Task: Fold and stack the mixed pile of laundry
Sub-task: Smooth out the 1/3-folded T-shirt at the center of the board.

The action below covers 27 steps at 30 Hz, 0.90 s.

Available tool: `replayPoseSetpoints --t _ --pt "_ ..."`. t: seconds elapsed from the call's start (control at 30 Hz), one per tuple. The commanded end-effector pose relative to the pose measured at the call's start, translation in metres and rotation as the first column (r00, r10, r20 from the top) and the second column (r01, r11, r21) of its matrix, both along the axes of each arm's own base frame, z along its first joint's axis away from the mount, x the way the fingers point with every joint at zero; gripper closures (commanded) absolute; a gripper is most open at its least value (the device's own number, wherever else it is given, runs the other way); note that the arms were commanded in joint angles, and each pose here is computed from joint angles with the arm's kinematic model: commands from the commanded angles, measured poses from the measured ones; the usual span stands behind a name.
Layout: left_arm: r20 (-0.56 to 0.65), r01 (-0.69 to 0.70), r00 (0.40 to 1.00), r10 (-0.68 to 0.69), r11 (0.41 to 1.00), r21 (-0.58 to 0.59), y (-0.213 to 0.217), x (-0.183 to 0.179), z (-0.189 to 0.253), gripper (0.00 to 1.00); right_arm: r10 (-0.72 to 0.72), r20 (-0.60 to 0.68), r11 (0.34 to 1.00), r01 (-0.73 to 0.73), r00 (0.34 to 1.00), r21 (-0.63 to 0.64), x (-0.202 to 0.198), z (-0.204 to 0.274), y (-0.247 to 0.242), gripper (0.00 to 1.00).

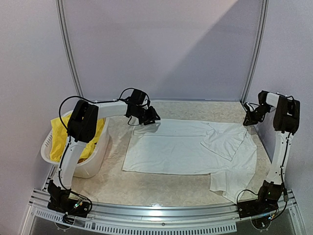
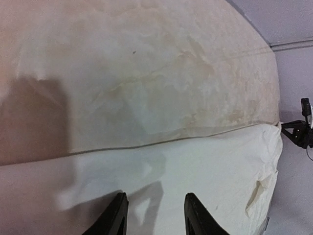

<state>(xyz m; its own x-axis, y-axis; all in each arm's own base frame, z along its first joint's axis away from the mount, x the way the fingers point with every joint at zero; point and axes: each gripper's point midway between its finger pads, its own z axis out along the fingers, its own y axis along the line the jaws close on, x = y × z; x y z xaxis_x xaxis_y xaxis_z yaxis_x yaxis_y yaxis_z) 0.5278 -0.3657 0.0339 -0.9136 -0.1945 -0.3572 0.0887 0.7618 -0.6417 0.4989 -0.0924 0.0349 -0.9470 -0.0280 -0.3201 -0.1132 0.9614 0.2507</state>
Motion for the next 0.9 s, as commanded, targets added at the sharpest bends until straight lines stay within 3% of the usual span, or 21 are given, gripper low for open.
replayPoseSetpoints --t 0.0,0.33,0.53,0.87 --pt "-0.100 -0.063 0.993 0.070 0.996 0.070 0.028 0.000 -0.038 0.60 -0.020 -0.086 0.999 0.016 0.996 -0.048 -0.011 -0.030 -0.008 0.85" --pt "-0.140 -0.149 0.976 0.168 0.980 0.134 0.065 -0.004 -0.057 0.61 -0.113 -0.075 0.986 0.102 0.991 -0.134 0.007 -0.034 -0.028 0.86" --pt "-0.099 -0.178 0.976 0.195 0.970 0.164 0.079 0.009 -0.053 0.62 -0.082 -0.054 0.985 0.073 0.995 -0.157 0.032 -0.033 -0.017 0.85" --pt "0.043 -0.131 0.991 0.127 0.984 0.123 0.064 0.046 0.000 0.62 -0.052 0.021 0.991 0.054 0.998 -0.125 0.054 -0.002 0.002 0.79"
